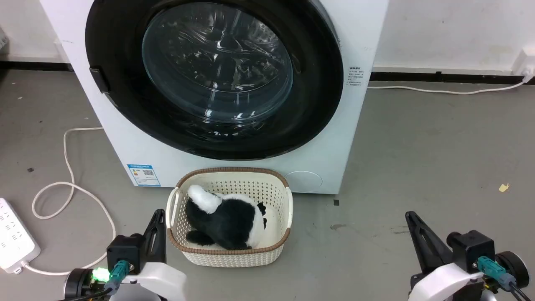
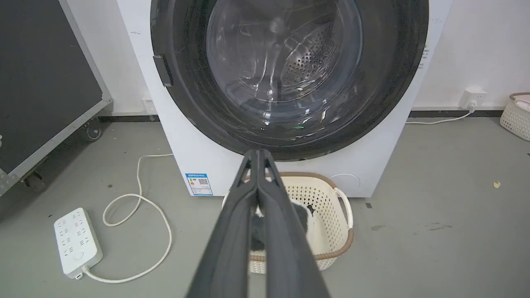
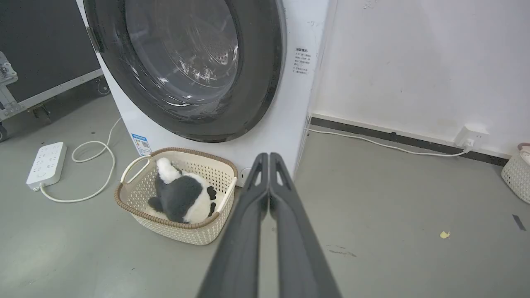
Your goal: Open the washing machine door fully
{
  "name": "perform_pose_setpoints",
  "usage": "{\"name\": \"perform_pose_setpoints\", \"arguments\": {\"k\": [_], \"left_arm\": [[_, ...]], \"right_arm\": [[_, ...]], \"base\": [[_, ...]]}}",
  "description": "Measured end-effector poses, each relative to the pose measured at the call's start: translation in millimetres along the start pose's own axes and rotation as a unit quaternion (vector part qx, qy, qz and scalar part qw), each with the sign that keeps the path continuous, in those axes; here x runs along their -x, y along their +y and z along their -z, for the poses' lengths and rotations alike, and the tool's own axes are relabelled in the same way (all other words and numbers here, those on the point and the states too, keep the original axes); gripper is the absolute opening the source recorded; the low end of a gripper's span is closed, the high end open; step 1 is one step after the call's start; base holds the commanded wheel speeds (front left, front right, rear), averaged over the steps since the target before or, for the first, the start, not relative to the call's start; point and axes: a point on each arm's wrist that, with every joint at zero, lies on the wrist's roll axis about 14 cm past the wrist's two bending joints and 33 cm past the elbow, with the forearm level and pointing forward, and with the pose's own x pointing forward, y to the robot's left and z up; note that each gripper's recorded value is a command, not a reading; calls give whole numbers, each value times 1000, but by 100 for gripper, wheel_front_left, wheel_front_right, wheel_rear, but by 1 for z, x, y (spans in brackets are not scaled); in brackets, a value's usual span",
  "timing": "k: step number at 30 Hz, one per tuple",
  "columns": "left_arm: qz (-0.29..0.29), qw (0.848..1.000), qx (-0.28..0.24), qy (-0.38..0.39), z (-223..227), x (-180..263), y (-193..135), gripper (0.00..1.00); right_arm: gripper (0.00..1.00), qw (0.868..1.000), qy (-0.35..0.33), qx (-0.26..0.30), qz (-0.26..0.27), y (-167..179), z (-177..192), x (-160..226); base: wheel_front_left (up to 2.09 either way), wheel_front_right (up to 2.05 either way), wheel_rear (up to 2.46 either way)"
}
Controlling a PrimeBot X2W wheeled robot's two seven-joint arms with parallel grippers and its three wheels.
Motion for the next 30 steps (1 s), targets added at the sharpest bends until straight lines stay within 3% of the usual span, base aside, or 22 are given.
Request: {"name": "perform_pose_setpoints", "arguments": {"k": [30], "left_arm": [[0, 1000, 0, 0, 0, 0, 0, 0]], "right_arm": [[0, 1000, 0, 0, 0, 0, 0, 0]], "base": [[0, 0, 0]]}}
